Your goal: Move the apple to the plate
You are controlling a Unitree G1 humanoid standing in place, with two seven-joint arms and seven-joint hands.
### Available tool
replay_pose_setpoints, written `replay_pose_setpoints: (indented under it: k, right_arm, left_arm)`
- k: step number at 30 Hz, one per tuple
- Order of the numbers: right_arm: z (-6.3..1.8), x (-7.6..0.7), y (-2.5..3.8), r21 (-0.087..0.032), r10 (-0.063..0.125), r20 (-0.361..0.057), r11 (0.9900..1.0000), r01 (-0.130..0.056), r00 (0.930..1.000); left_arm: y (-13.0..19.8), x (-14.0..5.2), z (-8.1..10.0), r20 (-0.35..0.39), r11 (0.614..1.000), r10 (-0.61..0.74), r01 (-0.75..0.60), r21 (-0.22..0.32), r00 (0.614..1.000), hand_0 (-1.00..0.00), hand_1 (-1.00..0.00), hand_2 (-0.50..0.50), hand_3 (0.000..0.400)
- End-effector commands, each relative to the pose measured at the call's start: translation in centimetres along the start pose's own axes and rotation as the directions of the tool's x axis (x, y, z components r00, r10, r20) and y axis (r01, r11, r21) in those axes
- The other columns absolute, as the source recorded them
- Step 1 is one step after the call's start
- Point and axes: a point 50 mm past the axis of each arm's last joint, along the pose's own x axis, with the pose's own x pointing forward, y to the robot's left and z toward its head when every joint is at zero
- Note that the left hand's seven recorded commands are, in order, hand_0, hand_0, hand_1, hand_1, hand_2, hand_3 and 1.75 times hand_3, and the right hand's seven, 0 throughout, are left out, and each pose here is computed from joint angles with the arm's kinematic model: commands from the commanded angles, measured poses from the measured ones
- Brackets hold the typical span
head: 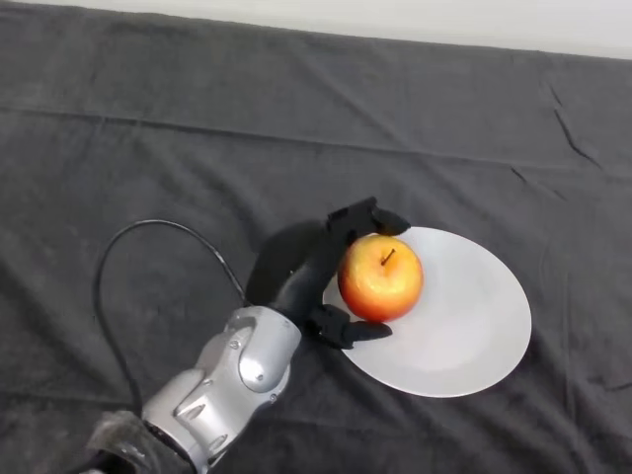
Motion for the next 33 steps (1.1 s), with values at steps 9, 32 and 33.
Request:
replay_pose_setpoints:
  k: [9, 32, 33]
  right_arm:
    - [-4.73, -6.19, -2.45, -0.084, -0.021, -0.248, 0.9965, 0.0, 0.9685]
    - [-4.72, -6.21, -2.45, -0.083, -0.021, -0.248, 0.9965, 0.001, 0.9685]
    - [-4.72, -6.21, -2.45, -0.083, -0.021, -0.248, 0.9965, 0.001, 0.9685]
  left_arm:
    - [-0.5, 1.9, 2.3, 0.117, 0.998, -0.055, 0.053, 0.021, 0.992, -1.0, -1.0, 0.0, 0.4]
    - [-1.0, 2.1, 2.0, 0.13, 0.994, -0.104, 0.099, 0.045, 0.986, 0.0, 0.0, 0.0, 0.0]
    - [-0.8, 2.1, 2.0, 0.131, 0.994, -0.102, 0.096, 0.045, 0.986, 0.0, 0.0, 0.0, 0.0]
